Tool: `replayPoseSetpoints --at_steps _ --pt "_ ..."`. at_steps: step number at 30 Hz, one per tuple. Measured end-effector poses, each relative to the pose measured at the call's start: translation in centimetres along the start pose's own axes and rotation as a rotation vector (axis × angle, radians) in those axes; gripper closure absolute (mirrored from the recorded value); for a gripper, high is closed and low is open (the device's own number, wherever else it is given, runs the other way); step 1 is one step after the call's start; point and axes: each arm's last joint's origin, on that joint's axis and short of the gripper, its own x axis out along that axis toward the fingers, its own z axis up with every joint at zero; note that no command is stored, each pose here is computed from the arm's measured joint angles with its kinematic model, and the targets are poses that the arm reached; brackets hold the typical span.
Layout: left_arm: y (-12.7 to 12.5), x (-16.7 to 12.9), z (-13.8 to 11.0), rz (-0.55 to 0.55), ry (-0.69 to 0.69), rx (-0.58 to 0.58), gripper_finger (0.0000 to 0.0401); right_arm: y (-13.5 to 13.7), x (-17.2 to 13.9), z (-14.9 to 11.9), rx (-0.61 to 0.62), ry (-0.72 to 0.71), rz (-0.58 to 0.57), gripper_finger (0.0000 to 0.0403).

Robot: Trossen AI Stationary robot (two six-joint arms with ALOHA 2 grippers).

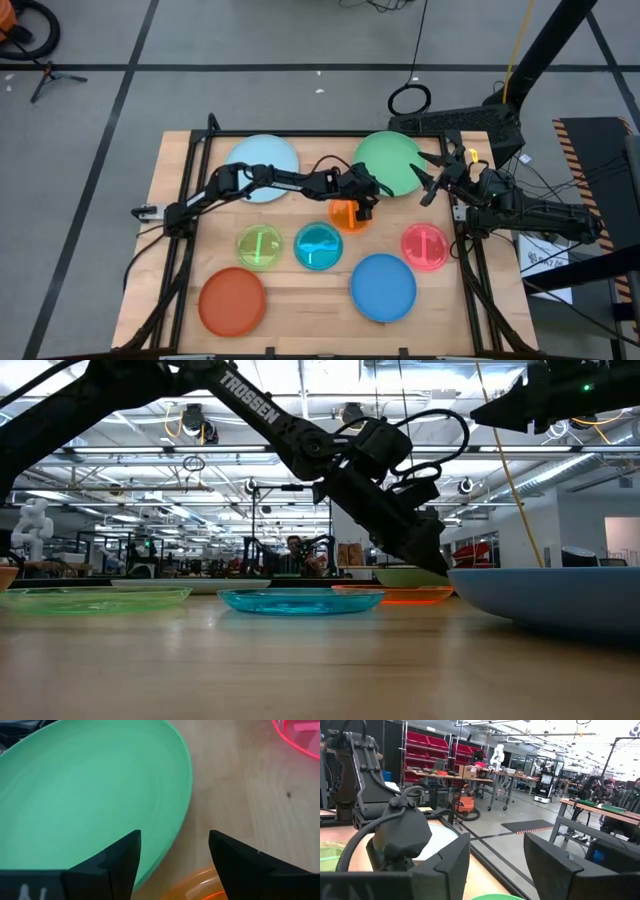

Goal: Stack plastic plates
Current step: Stack the green plate on top of the gray plate

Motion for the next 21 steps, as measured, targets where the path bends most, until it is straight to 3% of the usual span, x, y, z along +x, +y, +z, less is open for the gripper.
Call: replayPoseSetpoints --at_steps 21 --pt "0.41 0.85 -0.76 0.012 -0.012 -0.012 0.0160 -0.01 0.00 0.00 -0.003 0.000 -0.002 0.0225"
